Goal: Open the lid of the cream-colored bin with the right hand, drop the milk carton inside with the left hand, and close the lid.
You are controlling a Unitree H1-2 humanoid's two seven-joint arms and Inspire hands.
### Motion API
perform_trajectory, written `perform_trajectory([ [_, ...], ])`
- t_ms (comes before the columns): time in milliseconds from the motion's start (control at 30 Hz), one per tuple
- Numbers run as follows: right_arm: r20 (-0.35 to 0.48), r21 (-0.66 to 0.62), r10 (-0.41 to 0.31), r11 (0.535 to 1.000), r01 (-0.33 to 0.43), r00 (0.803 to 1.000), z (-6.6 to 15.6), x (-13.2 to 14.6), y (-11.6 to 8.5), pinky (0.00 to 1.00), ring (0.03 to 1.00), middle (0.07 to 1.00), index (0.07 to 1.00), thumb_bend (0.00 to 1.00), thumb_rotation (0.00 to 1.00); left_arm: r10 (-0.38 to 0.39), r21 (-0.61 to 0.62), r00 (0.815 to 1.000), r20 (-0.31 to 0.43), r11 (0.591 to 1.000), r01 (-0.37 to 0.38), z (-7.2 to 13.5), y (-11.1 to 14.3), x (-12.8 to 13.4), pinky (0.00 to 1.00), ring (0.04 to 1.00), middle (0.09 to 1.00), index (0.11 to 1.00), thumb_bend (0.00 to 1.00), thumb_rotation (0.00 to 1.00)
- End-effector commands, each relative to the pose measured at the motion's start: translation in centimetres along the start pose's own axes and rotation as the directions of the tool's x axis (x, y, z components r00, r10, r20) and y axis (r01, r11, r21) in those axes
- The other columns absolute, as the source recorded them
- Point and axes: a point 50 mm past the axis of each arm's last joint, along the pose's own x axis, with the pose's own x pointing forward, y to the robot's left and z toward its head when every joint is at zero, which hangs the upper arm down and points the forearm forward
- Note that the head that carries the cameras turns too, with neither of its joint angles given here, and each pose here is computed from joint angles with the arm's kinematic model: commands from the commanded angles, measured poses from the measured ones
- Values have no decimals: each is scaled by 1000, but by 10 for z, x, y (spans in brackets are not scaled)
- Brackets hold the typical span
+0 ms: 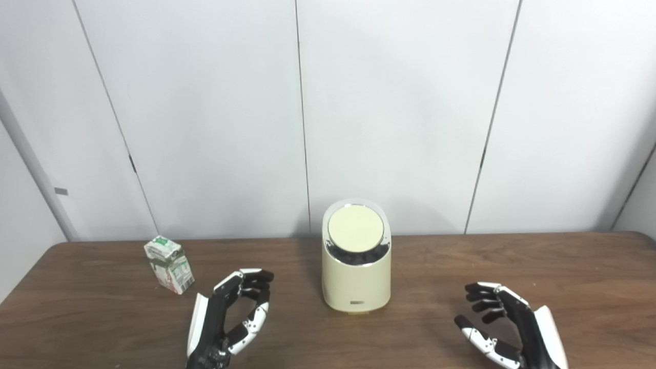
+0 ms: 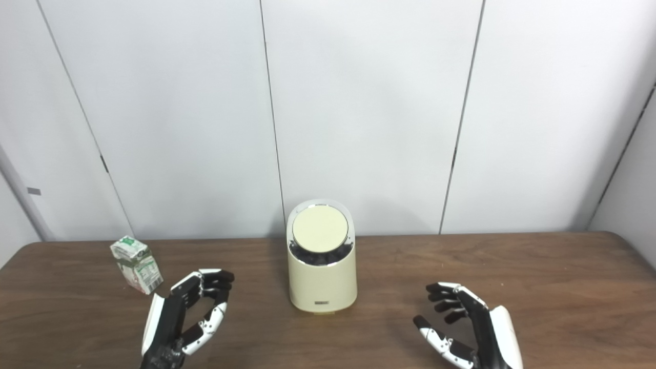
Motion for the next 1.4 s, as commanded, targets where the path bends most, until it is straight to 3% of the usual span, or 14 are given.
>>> perform_trajectory([
  [0,-16,25,13,1000,-13,1000,-4,-12,9,474,585,626,642,288,272,-12,30,999,-32,999,13,-10,6,-13,550,622,652,638,191,132],
  [633,-22,26,13,1000,-13,1000,-2,-12,9,483,594,632,647,287,290,-11,29,1000,-29,1000,12,-10,6,-13,543,617,649,637,187,108],
  [833,-29,72,-19,997,21,999,1,-10,6,544,628,647,643,277,265,-11,33,1000,-28,999,11,-10,7,-13,548,622,652,637,193,105],
  [967,-28,94,-24,995,27,999,17,1,-2,563,644,667,666,318,358,-11,31,999,-35,999,12,-10,7,-12,548,622,654,639,199,162],
  [1033,-26,86,-7,996,9,1000,31,11,-10,635,728,759,790,576,646,-10,22,999,-45,1000,11,-9,7,-12,550,626,656,639,198,156],
  [1133,-13,74,3,997,-2,1000,52,27,-20,739,822,850,882,750,804,-12,19,999,-41,1000,13,-10,7,-12,543,626,655,640,195,125],
  [1233,35,74,9,997,-12,999,80,48,-30,828,901,921,951,737,881,-14,35,999,-35,999,15,-10,7,-11,542,621,650,637,196,168],
  [1367,108,88,20,996,-30,994,111,75,-36,845,919,944,974,717,888,-11,23,999,-31,1000,12,-11,7,-10,548,623,650,635,201,156],
])
